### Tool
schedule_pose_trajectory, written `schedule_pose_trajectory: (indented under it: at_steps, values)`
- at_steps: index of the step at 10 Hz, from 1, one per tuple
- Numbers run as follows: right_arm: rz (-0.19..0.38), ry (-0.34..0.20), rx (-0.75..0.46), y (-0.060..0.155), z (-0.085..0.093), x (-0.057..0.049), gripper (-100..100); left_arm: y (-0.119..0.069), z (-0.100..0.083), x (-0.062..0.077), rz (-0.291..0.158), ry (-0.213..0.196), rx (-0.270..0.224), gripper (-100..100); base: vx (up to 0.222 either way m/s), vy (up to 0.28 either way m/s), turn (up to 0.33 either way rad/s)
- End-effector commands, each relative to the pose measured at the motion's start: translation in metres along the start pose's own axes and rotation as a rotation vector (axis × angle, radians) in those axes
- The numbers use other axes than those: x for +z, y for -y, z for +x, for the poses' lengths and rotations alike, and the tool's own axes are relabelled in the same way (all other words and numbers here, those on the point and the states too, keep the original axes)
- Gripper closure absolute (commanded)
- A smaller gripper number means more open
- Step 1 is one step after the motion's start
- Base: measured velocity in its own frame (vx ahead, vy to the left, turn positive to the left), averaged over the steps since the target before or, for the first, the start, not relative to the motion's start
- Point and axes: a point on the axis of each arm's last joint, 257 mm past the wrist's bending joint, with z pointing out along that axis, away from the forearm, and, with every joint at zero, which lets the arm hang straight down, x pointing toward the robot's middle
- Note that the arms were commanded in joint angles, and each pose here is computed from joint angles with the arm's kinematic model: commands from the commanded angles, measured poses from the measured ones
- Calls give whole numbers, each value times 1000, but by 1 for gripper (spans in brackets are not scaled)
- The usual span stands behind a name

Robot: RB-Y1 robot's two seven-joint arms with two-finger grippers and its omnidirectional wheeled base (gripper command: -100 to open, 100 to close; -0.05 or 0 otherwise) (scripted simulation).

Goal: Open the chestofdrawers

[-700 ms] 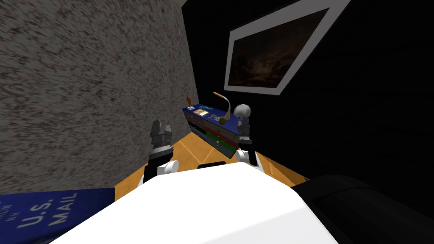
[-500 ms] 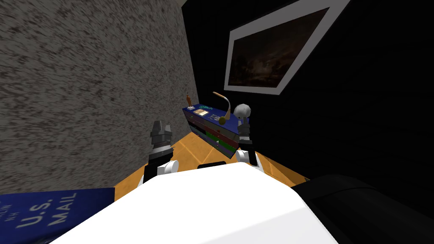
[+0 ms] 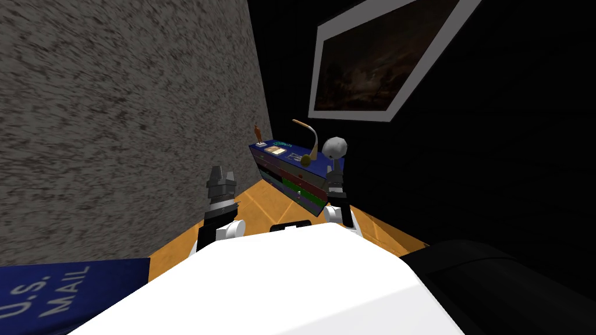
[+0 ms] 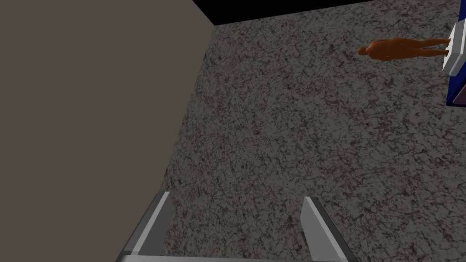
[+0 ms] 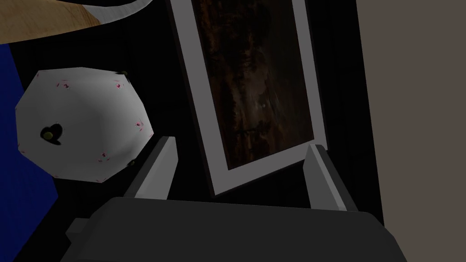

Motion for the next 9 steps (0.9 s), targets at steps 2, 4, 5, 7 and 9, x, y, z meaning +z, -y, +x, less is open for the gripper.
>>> schedule_pose_trajectory:
  at_steps: [2,4,5,7,9]
  values:
    - [0,0,0,0,0,0,0,0,0,0,0,0,0,0,0,0,0]
    - [16,-59,-74,9,2,-3,-100,0,0,0,-1,0,0,0,18,26,3]
    - [27,-83,-113,14,1,-6,-100,0,0,0,-1,0,0,0,31,46,3]
    - [52,-124,-204,28,-3,-12,-100,0,0,0,-1,0,0,0,44,66,5]
    - [83,-160,-312,44,-10,-19,-100,0,0,0,-1,0,0,0,62,99,6]
